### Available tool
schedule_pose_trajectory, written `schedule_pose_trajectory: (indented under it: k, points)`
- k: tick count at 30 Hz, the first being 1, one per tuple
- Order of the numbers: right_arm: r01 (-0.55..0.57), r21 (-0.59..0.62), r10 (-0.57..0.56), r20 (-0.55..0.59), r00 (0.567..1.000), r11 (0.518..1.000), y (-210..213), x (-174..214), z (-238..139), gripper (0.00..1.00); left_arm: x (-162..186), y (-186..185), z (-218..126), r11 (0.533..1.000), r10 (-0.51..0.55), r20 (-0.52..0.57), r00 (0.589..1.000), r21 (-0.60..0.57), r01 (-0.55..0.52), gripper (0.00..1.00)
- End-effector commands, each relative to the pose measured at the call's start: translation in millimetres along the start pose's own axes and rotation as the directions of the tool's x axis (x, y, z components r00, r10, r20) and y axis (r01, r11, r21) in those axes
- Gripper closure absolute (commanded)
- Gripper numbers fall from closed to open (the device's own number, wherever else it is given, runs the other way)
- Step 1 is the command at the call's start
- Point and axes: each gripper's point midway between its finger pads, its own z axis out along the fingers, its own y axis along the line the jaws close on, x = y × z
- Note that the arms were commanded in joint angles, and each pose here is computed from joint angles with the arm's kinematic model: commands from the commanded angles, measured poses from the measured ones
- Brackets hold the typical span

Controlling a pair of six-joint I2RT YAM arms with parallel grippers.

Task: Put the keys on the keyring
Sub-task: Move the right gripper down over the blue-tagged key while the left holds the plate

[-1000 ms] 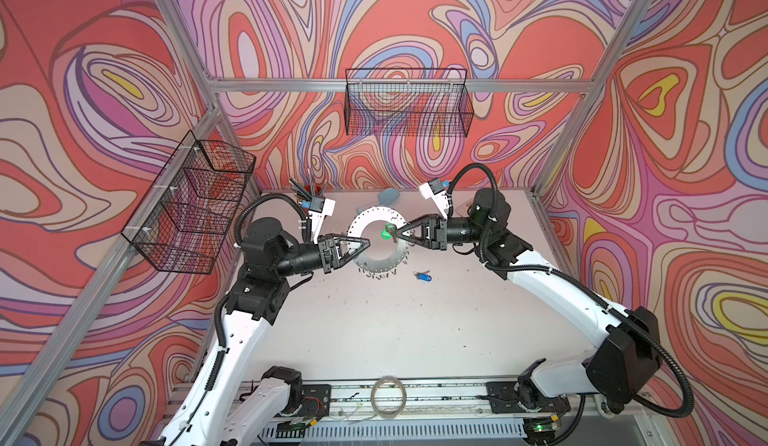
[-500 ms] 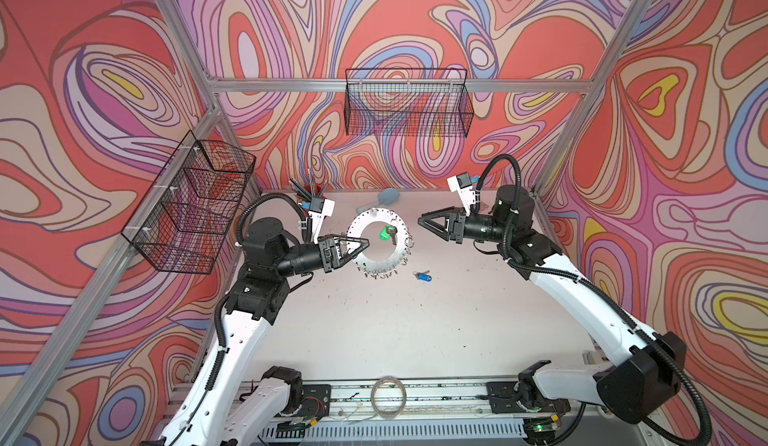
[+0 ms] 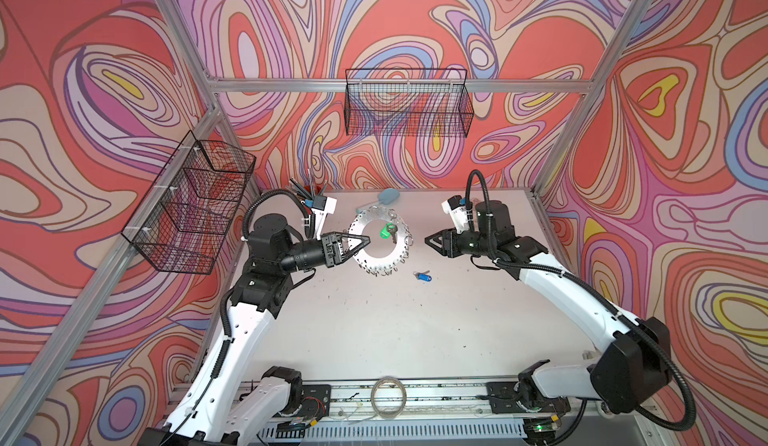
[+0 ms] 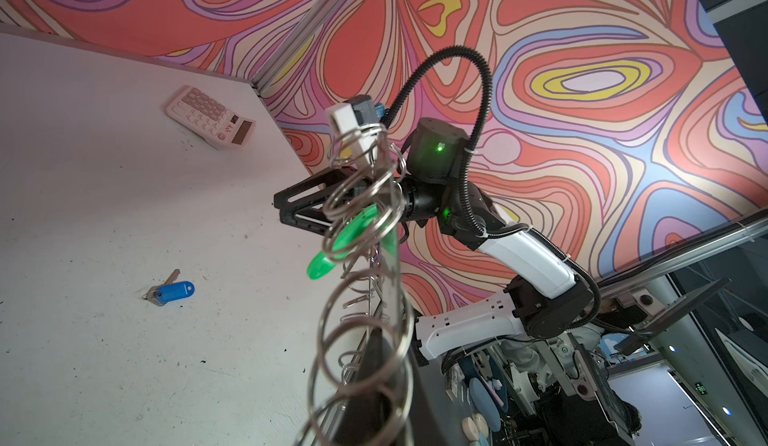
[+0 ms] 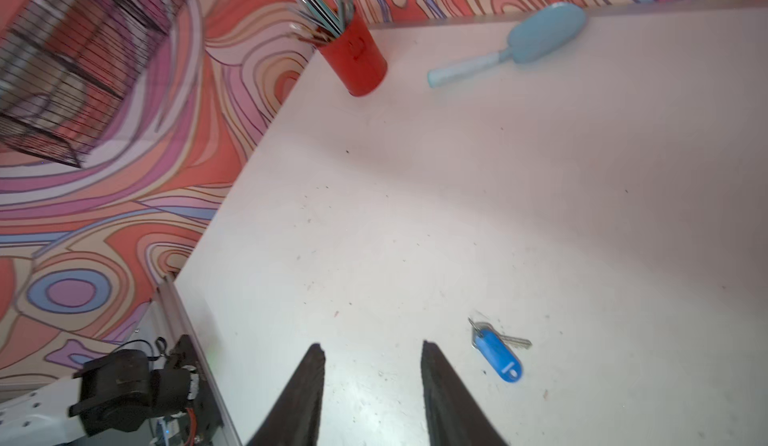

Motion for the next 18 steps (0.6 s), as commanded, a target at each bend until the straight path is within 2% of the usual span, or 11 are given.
schedule_pose_trajectory:
  k: [1,4,11,18]
  points:
    - [0.045,0.121,-0.039,-0.05,0.998,0.992,-24,21,20,0.61,-11,3,-2,0.999,0.035,0.052,0.998,-0.014,-0.034,1.0]
    - [0.082,0.17,-0.071,-0.072,0.995,0.982,-31,30,39,0.61,-15,20,-3,0.998,0.013,0.08,0.997,-0.063,-0.008,1.0]
    - [0.199,0.269,-0.132,-0.248,0.96,0.942,-52,79,78,0.65,-18,49,-4,0.987,-0.015,0.117,0.993,-0.158,0.033,1.0]
    - [0.193,0.276,-0.119,-0.263,0.957,0.941,-66,96,98,0.67,-14,54,-4,0.987,-0.024,0.115,0.993,-0.158,0.042,1.0]
